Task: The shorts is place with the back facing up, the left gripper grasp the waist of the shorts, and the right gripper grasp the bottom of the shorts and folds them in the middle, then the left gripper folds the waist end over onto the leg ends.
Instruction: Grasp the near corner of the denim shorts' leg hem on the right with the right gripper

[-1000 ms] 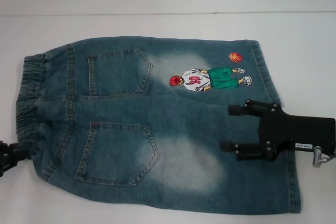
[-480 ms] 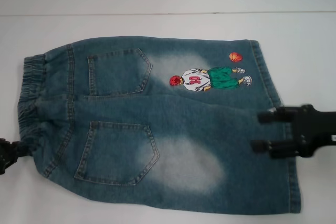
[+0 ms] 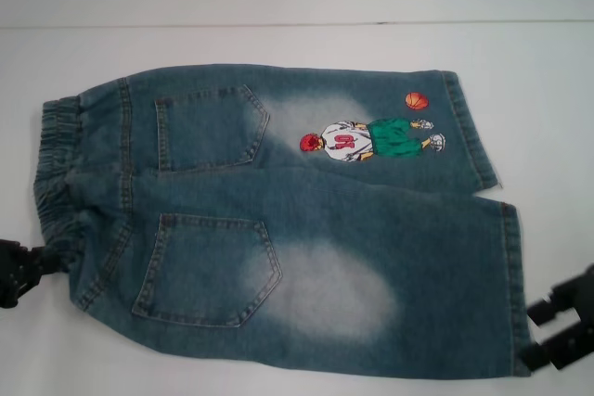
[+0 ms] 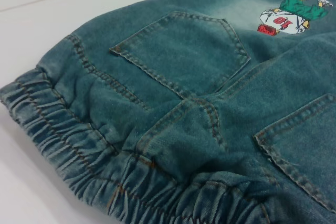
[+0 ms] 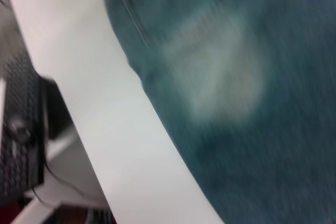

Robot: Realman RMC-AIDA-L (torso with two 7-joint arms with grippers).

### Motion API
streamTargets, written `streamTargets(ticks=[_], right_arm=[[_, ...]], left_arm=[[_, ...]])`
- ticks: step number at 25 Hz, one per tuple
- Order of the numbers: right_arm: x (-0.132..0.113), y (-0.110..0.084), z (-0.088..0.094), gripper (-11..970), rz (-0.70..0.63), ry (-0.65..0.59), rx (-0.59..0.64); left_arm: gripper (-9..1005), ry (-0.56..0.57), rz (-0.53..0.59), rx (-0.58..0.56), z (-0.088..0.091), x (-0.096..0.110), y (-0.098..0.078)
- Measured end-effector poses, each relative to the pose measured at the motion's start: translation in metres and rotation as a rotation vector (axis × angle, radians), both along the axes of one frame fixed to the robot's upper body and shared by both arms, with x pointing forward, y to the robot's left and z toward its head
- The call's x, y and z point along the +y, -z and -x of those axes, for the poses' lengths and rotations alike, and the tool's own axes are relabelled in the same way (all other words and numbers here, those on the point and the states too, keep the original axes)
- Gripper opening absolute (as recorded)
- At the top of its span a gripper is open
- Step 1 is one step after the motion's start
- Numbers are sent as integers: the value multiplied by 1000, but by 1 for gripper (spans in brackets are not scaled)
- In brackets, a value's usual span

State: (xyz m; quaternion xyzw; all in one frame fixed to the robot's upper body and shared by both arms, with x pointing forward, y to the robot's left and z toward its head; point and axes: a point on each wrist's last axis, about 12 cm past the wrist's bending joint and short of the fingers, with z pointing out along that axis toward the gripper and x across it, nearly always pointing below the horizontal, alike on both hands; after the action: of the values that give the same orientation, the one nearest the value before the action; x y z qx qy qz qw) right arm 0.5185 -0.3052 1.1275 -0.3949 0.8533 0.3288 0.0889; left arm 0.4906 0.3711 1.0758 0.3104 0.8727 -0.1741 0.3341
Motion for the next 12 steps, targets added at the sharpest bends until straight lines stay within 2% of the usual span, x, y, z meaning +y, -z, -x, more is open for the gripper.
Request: streamTargets(ticks=[3,12], right_arm=[[0,3,0,833,85,9,57],[6,9,1,833,187,21,149]], left_arm=[[76,0,5,-8,0,0,1],[76,-6,5,-20,0,0,3]])
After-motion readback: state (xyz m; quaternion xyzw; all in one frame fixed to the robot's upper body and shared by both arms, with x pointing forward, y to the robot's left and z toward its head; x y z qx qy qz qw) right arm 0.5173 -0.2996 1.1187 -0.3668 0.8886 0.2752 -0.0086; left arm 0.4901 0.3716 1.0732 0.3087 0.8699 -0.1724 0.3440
